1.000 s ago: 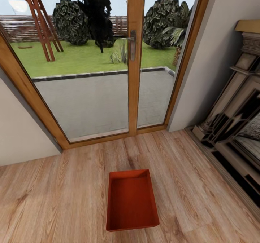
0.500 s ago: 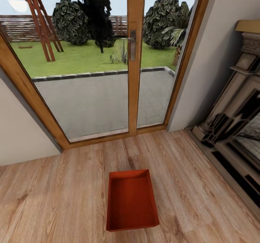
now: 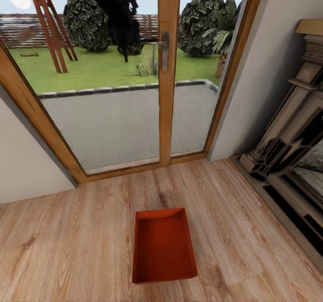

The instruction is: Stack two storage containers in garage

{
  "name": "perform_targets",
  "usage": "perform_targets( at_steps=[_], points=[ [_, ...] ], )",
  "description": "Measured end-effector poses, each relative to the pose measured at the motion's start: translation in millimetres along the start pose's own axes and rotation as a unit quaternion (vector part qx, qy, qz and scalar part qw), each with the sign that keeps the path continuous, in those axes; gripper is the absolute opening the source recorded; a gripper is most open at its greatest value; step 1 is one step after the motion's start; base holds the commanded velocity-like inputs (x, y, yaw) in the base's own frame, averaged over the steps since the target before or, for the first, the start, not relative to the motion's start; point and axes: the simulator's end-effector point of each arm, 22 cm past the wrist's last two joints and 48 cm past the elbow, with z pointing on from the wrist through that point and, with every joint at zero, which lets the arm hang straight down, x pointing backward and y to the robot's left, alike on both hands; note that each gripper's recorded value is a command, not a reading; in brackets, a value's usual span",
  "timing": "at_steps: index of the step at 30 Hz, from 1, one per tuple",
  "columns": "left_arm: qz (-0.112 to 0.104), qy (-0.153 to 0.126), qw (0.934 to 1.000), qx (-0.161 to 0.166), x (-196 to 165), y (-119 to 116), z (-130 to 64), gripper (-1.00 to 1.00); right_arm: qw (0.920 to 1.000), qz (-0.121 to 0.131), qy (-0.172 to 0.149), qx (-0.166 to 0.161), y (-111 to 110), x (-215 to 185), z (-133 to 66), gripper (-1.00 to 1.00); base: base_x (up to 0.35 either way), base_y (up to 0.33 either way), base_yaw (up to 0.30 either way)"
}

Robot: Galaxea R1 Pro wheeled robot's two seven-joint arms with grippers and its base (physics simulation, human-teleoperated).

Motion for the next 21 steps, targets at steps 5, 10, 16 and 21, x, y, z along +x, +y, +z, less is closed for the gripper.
perform_targets(
  at_steps=[5, 10, 16, 21],
  points=[
    [0.0, 0.004, 1.0, 0.0, 3, 0, 0.4, 1.0, 1.0, 0.0, 0.004, 0.0, 0, 3, 0.3, 1.0, 0.0, 0.0, 0.0],
    [0.0, 0.008, 1.0, 0.0, 6, 0, 0.7, 1.0, 1.0, 0.0, 0.008, 0.0, 1, 6, 0.6, 1.0, 0.0, 0.0, 0.0],
    [-0.001, 0.012, 0.9999, -0.001, 10, 0, 1.0, 1.0, 0.9999, 0.0, 0.012, -0.001, 1, 10, 0.8, 1.0, 0.0, 0.0, 0.0],
    [-0.001, 0.016, 0.9999, -0.001, 13, 1, 1.2, 1.0, 0.9999, -0.001, 0.016, -0.001, 1, 13, 1.1, 1.0, 0.0, 0.0, 0.0]
  ],
)
